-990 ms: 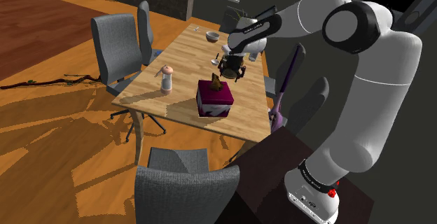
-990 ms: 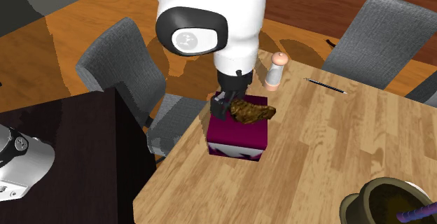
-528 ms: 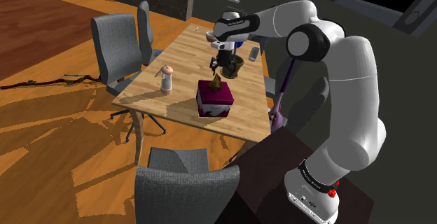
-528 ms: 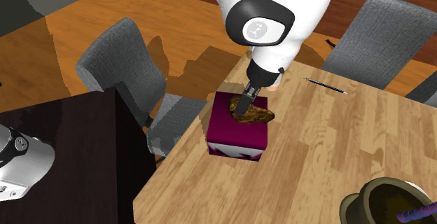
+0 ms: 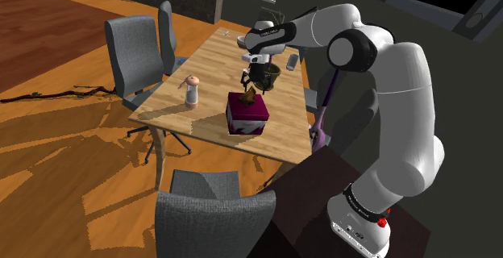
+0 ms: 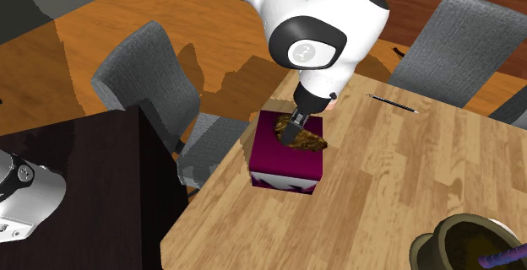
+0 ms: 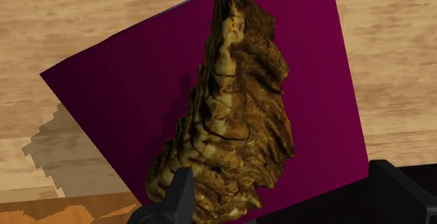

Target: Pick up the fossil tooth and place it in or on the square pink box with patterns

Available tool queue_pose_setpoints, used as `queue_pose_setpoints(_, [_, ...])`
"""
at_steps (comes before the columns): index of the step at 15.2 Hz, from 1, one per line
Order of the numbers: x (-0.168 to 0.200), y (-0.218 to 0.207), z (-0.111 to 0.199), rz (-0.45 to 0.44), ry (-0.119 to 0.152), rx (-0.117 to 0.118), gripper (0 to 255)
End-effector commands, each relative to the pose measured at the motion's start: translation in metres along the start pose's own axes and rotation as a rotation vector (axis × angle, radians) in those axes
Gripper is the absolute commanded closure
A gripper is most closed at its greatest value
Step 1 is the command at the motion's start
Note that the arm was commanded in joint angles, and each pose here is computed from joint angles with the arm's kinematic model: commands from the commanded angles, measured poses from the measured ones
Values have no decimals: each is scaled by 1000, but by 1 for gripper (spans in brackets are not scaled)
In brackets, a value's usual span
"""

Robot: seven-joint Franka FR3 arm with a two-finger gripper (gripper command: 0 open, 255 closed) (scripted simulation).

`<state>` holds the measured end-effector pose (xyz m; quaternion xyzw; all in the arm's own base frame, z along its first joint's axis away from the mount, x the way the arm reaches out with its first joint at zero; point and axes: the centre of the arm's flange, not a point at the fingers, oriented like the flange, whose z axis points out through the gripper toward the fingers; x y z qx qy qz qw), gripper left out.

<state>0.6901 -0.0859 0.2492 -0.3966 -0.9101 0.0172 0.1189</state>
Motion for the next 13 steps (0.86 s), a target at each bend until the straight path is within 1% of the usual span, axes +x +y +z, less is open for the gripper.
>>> queue_pose_setpoints(1, [0,0,0,0,0,0,0])
queue_pose_setpoints(4, [0,0,0,0,0,0,0])
queue_pose_setpoints(5, [0,0,0,0,0,0,255])
queue_pose_setpoints(13, [-1,0,-1,0,0,0,255])
